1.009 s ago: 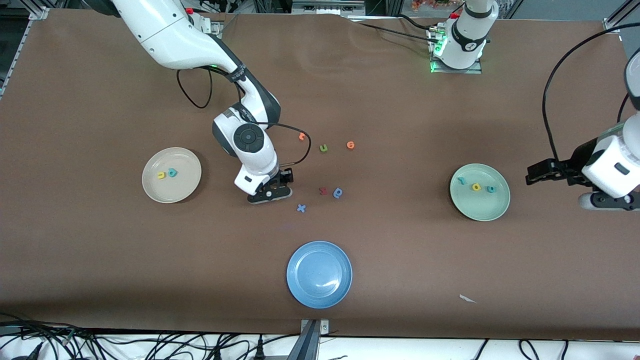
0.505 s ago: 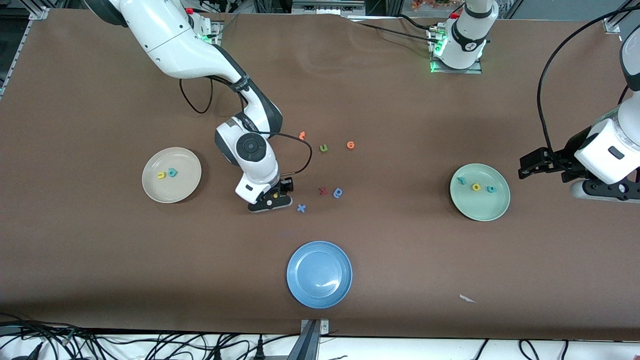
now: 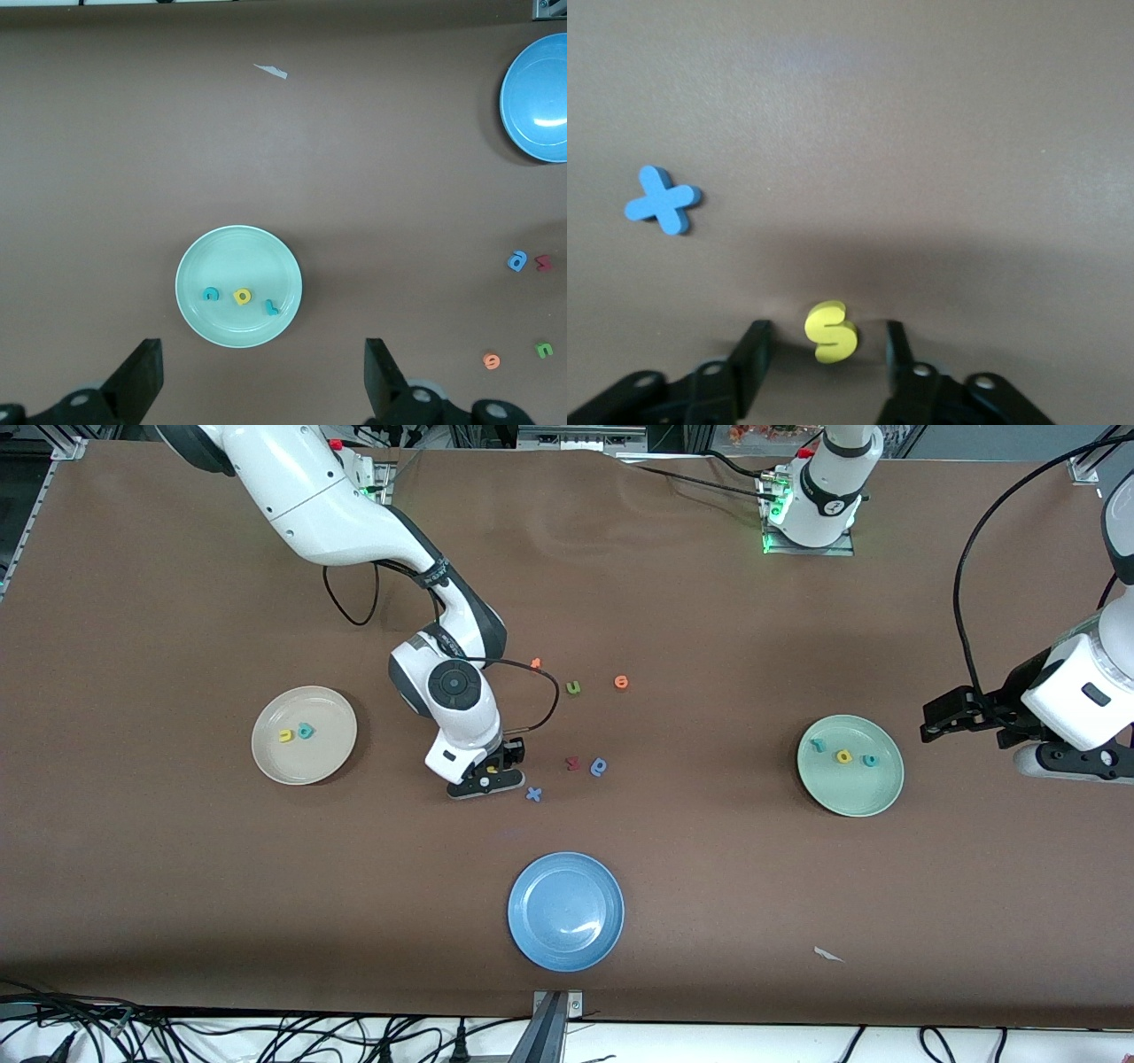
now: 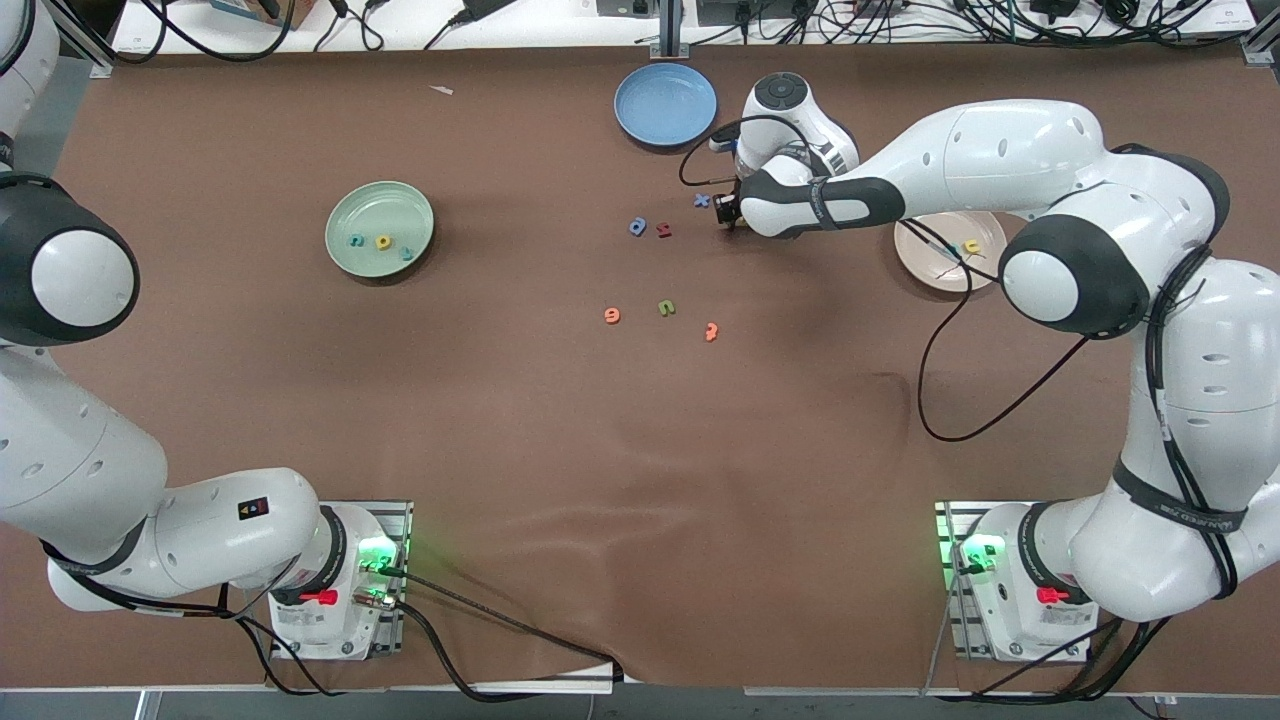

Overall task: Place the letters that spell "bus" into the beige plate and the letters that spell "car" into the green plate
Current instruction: 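Reach the yellow s with the right gripper while the left arm returns to rest, then grasp the yellow s with the right gripper and drop it on the white plate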

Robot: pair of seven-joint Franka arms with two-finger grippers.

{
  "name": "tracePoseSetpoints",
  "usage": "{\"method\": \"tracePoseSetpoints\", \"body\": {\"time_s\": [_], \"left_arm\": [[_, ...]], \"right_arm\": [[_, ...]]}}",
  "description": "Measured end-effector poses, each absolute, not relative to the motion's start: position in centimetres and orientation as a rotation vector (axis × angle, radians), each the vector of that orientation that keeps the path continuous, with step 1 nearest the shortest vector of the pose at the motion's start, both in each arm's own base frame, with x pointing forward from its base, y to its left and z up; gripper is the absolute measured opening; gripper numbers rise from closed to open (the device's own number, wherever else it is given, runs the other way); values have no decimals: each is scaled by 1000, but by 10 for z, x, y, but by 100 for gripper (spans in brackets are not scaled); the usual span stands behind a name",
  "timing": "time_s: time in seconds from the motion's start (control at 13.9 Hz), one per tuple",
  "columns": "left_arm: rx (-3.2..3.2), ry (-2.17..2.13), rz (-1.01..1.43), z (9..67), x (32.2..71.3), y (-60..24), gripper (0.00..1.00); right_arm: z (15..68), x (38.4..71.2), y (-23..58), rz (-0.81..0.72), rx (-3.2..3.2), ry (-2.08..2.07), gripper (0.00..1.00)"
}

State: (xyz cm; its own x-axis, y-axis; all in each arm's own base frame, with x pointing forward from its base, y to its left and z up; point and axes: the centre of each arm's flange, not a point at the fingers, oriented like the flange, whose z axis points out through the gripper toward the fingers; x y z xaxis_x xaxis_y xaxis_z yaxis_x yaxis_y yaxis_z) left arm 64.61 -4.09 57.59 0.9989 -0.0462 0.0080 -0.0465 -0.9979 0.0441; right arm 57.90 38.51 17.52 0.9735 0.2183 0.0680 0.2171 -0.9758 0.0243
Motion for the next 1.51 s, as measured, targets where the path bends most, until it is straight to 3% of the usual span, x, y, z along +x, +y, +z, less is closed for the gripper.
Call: {"method": "tracePoseSetpoints", "body": {"time_s": [0.22,0.58,0.72,1.15,1.51], "left_arm": [[3096,-84,13,577,646,-46,100],[3142,-57,4,604,627,-57,100],[3138,8,-13,610,623,-35,100],[3153,52,-92,617,610,-17,100],[3174,70,-120,620,606,-11,100]], "right_arm": [[176,580,384,114,3103,340,53],[178,584,382,124,3100,333,30],[179,585,379,127,3095,335,26],[198,600,354,109,3046,389,24],[239,617,277,83,2998,505,24]]}}
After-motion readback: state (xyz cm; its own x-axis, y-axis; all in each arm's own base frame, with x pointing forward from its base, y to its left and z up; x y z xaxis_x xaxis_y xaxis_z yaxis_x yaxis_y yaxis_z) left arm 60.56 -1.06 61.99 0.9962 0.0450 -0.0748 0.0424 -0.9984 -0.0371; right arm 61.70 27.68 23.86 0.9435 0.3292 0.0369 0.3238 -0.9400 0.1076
